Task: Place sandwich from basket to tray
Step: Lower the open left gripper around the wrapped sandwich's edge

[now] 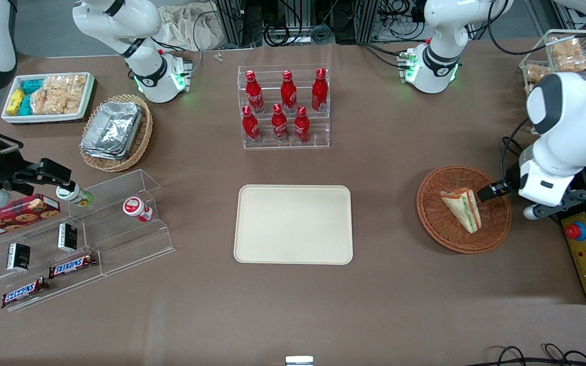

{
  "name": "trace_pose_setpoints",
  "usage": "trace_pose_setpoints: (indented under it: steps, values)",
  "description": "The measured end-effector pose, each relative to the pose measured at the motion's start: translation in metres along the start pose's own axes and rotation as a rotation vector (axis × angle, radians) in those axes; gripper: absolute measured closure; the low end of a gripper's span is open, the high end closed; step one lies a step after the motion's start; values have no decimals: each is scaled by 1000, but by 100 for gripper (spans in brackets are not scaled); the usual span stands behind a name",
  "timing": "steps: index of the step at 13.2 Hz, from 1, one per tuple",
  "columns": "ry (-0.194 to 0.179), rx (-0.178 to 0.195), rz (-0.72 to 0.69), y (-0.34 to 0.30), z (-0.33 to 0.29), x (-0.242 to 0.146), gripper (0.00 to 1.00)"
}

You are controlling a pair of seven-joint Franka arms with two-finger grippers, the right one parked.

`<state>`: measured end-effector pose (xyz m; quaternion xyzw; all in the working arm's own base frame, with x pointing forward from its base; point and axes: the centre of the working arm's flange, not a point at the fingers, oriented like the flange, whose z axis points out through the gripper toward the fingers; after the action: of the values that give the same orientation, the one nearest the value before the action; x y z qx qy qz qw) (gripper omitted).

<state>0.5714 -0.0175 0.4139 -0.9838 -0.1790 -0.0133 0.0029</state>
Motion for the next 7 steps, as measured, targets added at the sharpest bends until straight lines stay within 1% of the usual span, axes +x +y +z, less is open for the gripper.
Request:
trace_pose_setpoints:
  steps: [3, 4, 7]
  values:
    - [23, -17, -62, -3, 39, -10, 1]
    - [24, -22, -75, -4, 56, -14, 1]
    - [-13, -20, -90, -6, 95, -19, 1]
